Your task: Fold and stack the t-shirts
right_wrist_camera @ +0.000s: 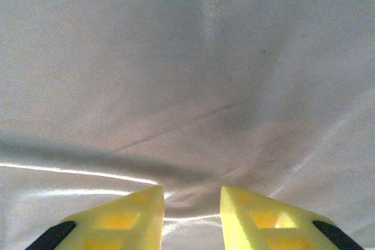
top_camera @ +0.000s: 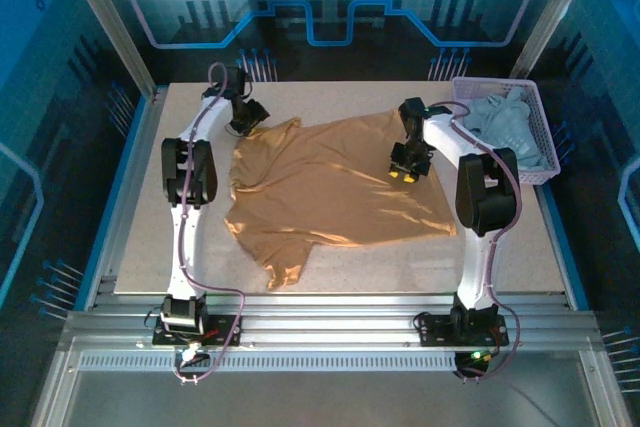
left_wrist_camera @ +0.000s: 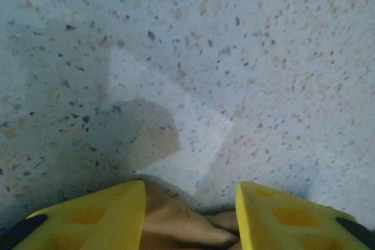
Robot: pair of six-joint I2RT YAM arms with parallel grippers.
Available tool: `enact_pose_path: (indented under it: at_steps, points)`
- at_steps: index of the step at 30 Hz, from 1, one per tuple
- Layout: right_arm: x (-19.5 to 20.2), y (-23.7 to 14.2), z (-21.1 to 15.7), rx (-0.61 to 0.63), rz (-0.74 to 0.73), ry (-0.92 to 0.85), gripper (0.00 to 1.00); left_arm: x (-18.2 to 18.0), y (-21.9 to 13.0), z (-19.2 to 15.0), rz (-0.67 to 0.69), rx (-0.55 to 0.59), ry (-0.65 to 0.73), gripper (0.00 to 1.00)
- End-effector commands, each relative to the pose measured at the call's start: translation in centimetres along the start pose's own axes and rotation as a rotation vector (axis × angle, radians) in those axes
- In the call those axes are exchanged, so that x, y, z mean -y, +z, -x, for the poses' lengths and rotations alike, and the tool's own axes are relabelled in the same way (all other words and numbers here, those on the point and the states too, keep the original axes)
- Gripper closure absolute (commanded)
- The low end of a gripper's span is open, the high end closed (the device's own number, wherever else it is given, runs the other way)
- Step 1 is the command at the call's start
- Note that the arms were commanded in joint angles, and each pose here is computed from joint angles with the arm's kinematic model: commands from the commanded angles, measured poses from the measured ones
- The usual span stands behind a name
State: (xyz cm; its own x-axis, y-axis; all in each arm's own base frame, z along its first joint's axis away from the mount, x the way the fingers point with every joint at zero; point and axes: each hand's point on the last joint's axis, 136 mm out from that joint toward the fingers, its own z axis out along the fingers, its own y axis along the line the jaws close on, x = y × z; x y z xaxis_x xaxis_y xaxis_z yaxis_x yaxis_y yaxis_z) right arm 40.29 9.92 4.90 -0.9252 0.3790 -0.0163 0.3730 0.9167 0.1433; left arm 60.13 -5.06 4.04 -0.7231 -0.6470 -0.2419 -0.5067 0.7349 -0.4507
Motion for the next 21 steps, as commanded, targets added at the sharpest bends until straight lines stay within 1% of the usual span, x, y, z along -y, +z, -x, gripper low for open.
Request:
enact_pose_path:
  at_steps: [1, 3, 10, 15, 18, 19, 21]
  points:
    - [-1.4, -1.6, 0.3, 0.027, 0.052, -0.019, 0.68, -0.7, 0.7, -1.8, 0.059, -0.022, 0.109, 0.52]
    - [-1.6, -1.7, 0.3, 0.027, 0.056, -0.021, 0.68, -1.4, 1.1, -2.4, 0.08, -0.035, 0.108, 0.53]
    - [-1.8, -1.6, 0.1, 0.023, 0.064, -0.015, 0.68, -3.4, 1.9, -4.6, 0.172, -0.105, 0.12, 0.6]
    - [-1.6, -1.3, -0.1, 0.017, 0.06, -0.012, 0.69, -2.2, 2.0, -6.6, 0.184, -0.131, 0.216, 0.8]
    - [-1.6, -1.1, -0.2, 0.013, 0.061, -0.009, 0.69, -1.7, 1.3, -7.0, 0.202, -0.113, 0.233, 0.98]
    - [-1.6, -1.1, -0.3, 0.013, 0.06, -0.008, 0.69, -1.5, 0.6, -6.6, 0.206, -0.087, 0.235, 1.0]
    - [-1.6, -1.3, -0.2, 0.019, 0.065, -0.008, 0.69, -1.0, -1.0, -5.5, 0.205, -0.018, 0.225, 1.0]
